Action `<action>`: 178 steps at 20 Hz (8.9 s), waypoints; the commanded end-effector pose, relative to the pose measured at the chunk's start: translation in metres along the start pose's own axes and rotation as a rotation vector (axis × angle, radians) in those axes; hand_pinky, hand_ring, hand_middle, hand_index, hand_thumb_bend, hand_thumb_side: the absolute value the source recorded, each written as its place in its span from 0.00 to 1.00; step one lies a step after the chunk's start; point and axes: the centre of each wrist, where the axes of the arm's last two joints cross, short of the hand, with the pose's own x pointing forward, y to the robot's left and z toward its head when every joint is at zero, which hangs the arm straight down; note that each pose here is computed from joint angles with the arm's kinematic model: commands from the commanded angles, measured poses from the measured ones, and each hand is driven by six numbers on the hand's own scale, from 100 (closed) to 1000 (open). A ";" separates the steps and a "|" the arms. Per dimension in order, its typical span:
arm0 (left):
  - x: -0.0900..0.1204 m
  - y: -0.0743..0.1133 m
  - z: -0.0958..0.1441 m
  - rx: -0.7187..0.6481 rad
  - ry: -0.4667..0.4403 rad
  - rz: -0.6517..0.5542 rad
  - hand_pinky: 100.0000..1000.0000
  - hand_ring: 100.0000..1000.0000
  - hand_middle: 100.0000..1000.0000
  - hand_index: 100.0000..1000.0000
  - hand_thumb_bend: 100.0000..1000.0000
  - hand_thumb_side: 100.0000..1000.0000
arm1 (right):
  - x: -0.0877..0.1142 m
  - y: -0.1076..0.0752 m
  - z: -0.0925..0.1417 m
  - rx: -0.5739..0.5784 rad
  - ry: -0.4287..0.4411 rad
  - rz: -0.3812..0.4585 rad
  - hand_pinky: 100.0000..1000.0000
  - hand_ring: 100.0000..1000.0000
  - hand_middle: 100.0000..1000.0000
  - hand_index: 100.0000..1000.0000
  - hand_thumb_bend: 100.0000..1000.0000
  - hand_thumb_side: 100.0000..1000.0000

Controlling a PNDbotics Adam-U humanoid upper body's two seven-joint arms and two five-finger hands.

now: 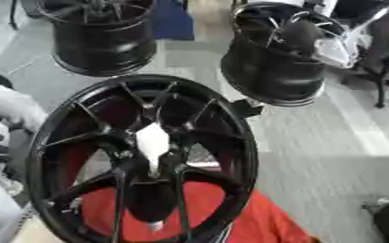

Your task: Pull the pin out of the wheel hub.

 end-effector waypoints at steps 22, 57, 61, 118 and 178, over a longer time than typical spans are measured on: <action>0.013 0.004 -0.006 -0.040 -0.067 -0.005 0.57 0.57 0.58 0.70 0.00 0.86 | -0.001 0.042 -0.041 0.087 0.145 -0.104 0.86 0.83 0.83 0.96 0.00 0.11; 0.028 -0.010 -0.025 -0.156 -0.163 0.016 0.57 0.57 0.58 0.71 0.00 0.83 | -0.050 0.109 -0.067 0.212 0.612 -0.190 0.89 0.89 0.88 0.98 0.00 0.63; 0.029 -0.011 -0.026 -0.166 -0.166 0.018 0.57 0.57 0.58 0.71 0.00 0.83 | -0.056 0.114 -0.070 0.220 0.617 -0.194 0.89 0.89 0.88 0.98 0.00 0.65; 0.028 -0.015 -0.028 -0.195 -0.165 0.023 0.56 0.58 0.58 0.71 0.00 0.84 | -0.047 0.125 -0.074 0.424 0.609 -0.126 0.90 0.92 0.92 1.00 0.00 0.61; 0.026 -0.014 -0.028 -0.203 -0.161 0.032 0.56 0.59 0.59 0.72 0.00 0.85 | -0.047 0.103 -0.056 0.051 0.616 -0.123 0.79 0.68 0.29 0.41 0.00 0.11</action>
